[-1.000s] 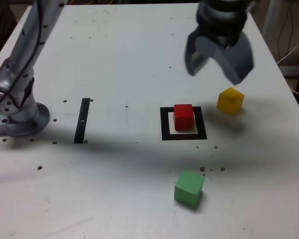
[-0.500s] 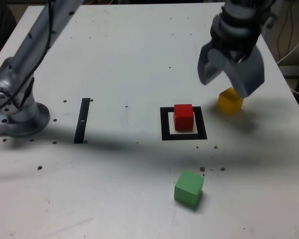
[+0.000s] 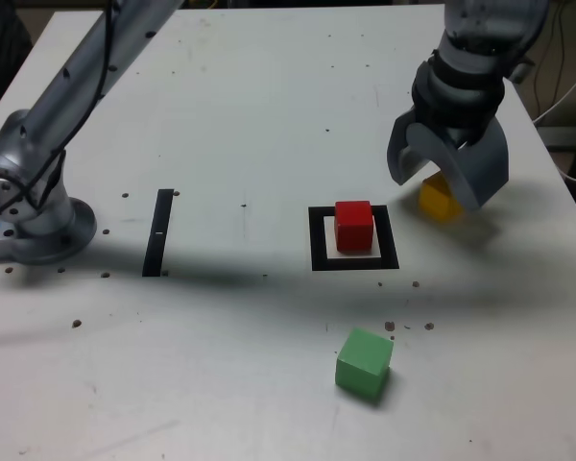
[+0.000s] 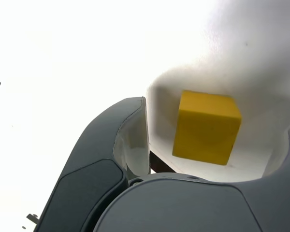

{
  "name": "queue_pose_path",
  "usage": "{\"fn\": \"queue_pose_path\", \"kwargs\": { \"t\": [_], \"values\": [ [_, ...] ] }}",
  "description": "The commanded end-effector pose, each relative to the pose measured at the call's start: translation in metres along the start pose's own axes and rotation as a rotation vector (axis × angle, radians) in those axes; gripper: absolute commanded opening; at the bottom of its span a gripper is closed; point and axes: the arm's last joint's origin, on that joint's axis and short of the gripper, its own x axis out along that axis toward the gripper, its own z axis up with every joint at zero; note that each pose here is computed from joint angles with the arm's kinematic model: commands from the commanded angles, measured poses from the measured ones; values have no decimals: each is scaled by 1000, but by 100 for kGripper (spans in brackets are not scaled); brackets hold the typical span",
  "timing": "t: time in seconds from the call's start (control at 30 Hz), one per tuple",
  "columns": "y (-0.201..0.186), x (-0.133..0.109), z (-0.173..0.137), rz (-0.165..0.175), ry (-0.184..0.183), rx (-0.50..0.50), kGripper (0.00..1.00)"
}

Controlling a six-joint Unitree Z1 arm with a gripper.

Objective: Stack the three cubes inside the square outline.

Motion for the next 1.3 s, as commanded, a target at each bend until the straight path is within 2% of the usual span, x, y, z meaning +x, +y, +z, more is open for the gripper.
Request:
{"fn": "queue_pose_path", "kwargs": {
  "t": [0.0,0.17,0.4,0.57,0.87,1.0,1.2,1.27],
  "values": [
    [2,6,0,-6,10,-4,87],
    [3,9,0,-13,18,-5,78],
    [1,8,-1,-21,22,-5,60],
    [-1,9,0,-30,20,-1,54],
    [2,10,5,-9,-4,-14,33],
    [2,8,5,-9,-8,-15,28],
    [0,4,3,-35,-14,-22,24],
    [0,1,2,-33,-15,-37,23]
  ]
}}
